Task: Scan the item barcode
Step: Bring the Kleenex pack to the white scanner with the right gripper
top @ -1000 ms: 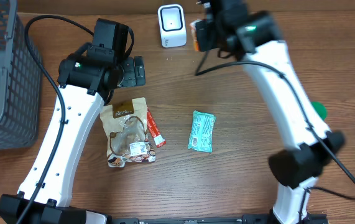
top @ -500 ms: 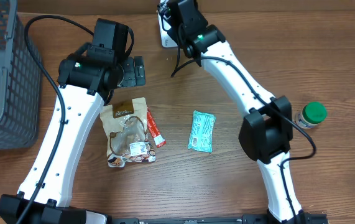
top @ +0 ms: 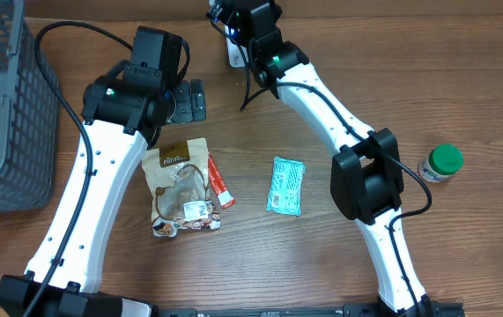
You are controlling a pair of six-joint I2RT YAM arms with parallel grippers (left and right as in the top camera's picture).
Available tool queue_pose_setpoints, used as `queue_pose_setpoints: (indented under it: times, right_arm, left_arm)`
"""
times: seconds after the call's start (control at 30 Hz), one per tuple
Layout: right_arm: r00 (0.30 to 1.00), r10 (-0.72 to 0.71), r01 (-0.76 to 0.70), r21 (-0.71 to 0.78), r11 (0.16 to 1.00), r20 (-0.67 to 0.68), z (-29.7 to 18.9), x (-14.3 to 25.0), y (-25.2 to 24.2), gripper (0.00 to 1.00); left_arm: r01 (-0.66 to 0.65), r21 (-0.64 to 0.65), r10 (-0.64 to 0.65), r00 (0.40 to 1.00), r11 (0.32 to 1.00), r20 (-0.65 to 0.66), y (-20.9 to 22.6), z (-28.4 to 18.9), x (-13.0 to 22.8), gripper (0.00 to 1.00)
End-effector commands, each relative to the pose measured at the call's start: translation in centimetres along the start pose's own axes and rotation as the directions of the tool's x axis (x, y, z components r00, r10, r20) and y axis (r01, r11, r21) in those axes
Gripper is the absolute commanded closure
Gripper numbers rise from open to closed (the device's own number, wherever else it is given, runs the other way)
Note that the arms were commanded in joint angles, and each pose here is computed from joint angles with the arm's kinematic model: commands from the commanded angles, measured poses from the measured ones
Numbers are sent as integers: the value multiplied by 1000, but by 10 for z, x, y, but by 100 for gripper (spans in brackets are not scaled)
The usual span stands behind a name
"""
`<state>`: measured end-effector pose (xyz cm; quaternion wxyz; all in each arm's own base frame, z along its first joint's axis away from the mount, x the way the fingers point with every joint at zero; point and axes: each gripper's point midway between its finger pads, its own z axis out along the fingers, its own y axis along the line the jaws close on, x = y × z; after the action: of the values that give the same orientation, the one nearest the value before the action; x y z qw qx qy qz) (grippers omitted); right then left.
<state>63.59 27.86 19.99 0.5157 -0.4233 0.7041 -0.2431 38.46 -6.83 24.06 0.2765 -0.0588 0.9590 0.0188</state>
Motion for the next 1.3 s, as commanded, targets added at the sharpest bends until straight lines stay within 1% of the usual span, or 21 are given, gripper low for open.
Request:
queue_pose_setpoints:
  times: [0.0,0.23,0.5,0.57,0.67,0.77,0.87,0.97,1.07,1.2,1.27]
  right_arm:
    - [999,-52,52,-6,999,-9,15,9,17,96]
    - [996,-73,71,-47,996,-42,32,29,49,96]
    - [996,-77,74,-50,996,-51,38,35,58,96]
    - [997,-66,65,-22,998,-44,38,32,52,96]
    - [998,-32,36,84,996,-53,37,28,29,96]
    - [999,-3,9,149,989,-39,26,13,10,96]
    - [998,55,-53,179,982,-5,11,-2,-15,96]
    - [987,156,-159,197,967,32,-13,-16,-48,96]
    - [969,243,-247,148,958,41,-42,-26,-71,96]
    - [910,414,-409,108,906,-25,-84,-16,-96,96]
    - [854,510,-502,91,860,-102,-106,2,-103,96]
  left_arm:
    - [-12,-7,12,1000,1000,19,3,-4,-5,0]
    - [-12,-7,12,1000,1000,19,3,-4,-5,0]
    - [-12,-7,12,1000,1000,19,3,-4,-5,0]
    - [-12,-7,12,1000,1000,19,3,-4,-5,0]
    - [-12,-7,12,1000,1000,19,3,-4,-5,0]
    - [-12,-6,12,1000,1000,19,2,-4,-5,0]
    - [-12,-7,12,1000,1000,19,3,-4,-5,0]
    - [-12,-6,12,1000,1000,19,2,-4,-5,0]
    - [-12,-7,12,1000,1000,19,3,-4,-5,0]
    - [-12,-7,12,1000,1000,19,3,-4,-5,0]
    - [-12,-6,12,1000,1000,19,2,-4,-5,0]
